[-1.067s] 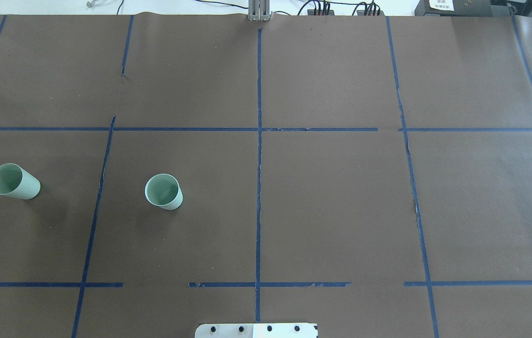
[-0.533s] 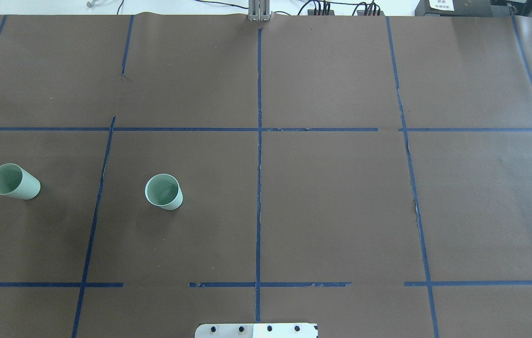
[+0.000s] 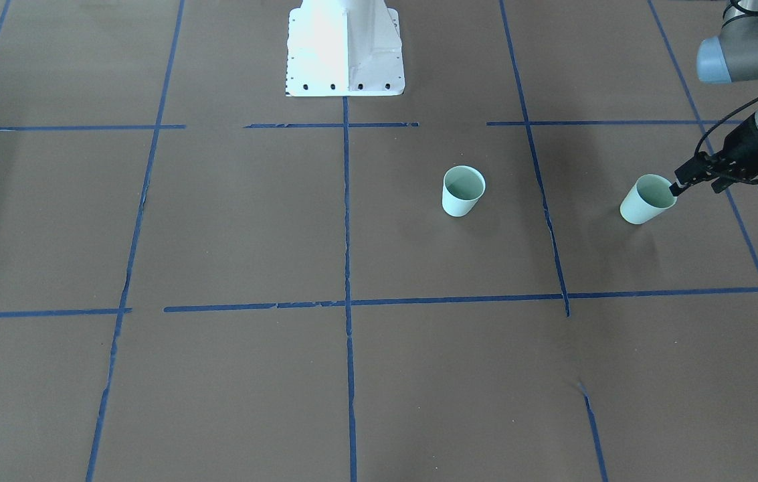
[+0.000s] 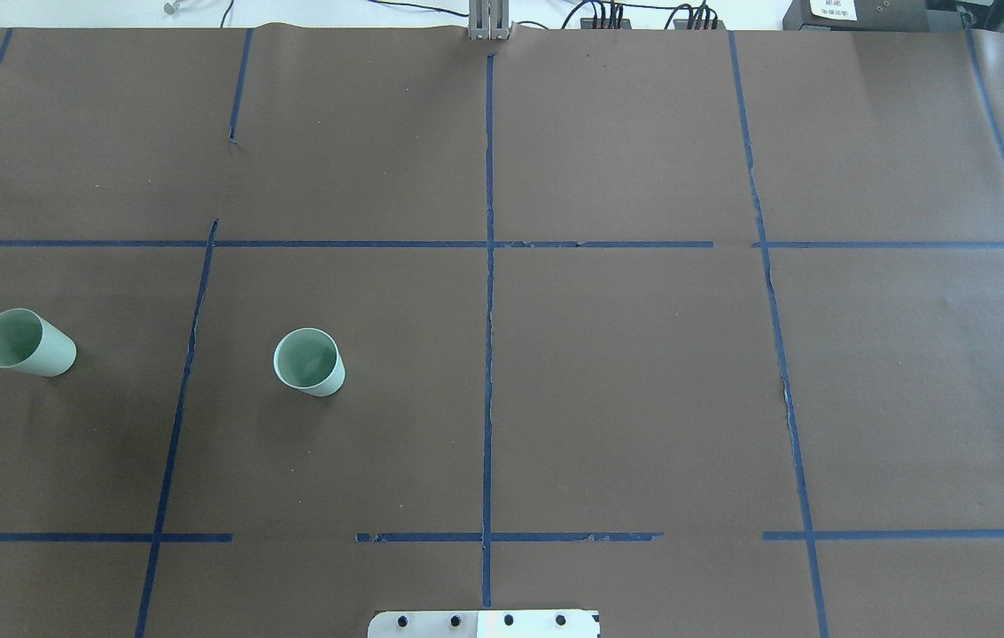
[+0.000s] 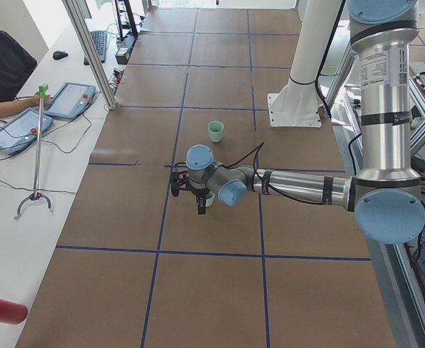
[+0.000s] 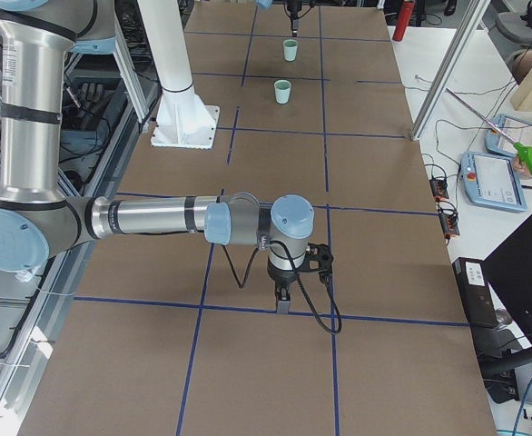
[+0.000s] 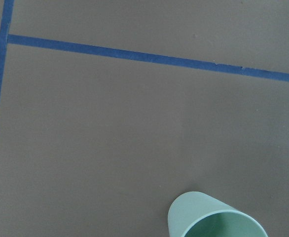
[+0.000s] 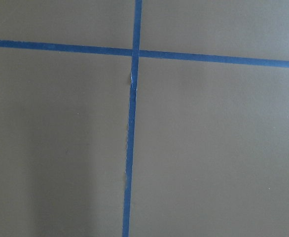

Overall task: Stack cups
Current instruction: 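Lower the left gripper onto the outer green cup and grasp its rim, then lift the green cup and carry it over the other green cup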

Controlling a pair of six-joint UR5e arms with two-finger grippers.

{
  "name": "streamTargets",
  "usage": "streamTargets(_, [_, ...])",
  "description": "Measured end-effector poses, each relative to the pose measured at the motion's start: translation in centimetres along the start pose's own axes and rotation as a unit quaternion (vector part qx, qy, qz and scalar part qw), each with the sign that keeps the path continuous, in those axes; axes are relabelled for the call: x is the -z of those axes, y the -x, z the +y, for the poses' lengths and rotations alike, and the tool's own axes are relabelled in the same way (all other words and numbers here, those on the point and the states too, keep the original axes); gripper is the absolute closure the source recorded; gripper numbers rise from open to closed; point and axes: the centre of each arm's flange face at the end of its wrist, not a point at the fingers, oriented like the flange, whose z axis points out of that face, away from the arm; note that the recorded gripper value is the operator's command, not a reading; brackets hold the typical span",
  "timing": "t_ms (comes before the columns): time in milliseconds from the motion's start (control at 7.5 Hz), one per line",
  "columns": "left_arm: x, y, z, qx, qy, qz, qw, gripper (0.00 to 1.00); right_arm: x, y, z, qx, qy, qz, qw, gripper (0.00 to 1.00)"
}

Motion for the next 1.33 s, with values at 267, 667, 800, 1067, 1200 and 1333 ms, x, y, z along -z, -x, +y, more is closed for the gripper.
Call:
streamTargets(267, [-1.4, -0.6, 0.5, -0.008, 0.014, -0.002, 0.9999, 0.0, 0.0, 0.0, 0.0, 0.0, 0.0, 0.0, 1.0, 0.0])
streamTargets(667, [-2.8, -1.2, 0.8, -0.014, 0.027, -0.004, 0.9995, 0.36, 0.0, 0.0, 0.0, 0.0, 0.0, 0.0, 1.0, 0.0])
streamTargets(800, [-3.3, -1.5, 0.7, -0.016, 0.031, -0.005, 0.9994, 0.41, 0.0, 0.0, 0.0, 0.0, 0.0, 0.0, 1.0, 0.0])
streamTargets(1067, [-4.0, -1.8, 0.4, -0.018, 0.034, -0.005, 0.9992, 0.78, 0.0, 0.0, 0.0, -0.001, 0.0, 0.0, 1.0, 0.0])
streamTargets(1200, [-4.0, -1.9, 0.4, -0.019, 0.035, -0.005, 0.9992, 1.0, 0.0, 0.0, 0.0, 0.0, 0.0, 0.0, 1.0, 0.0])
streamTargets(1333, [-4.0, -2.1, 0.4, -0.02, 0.034, -0.004, 0.9992, 1.0, 0.0, 0.0, 0.0, 0.0, 0.0, 0.0, 1.0, 0.0])
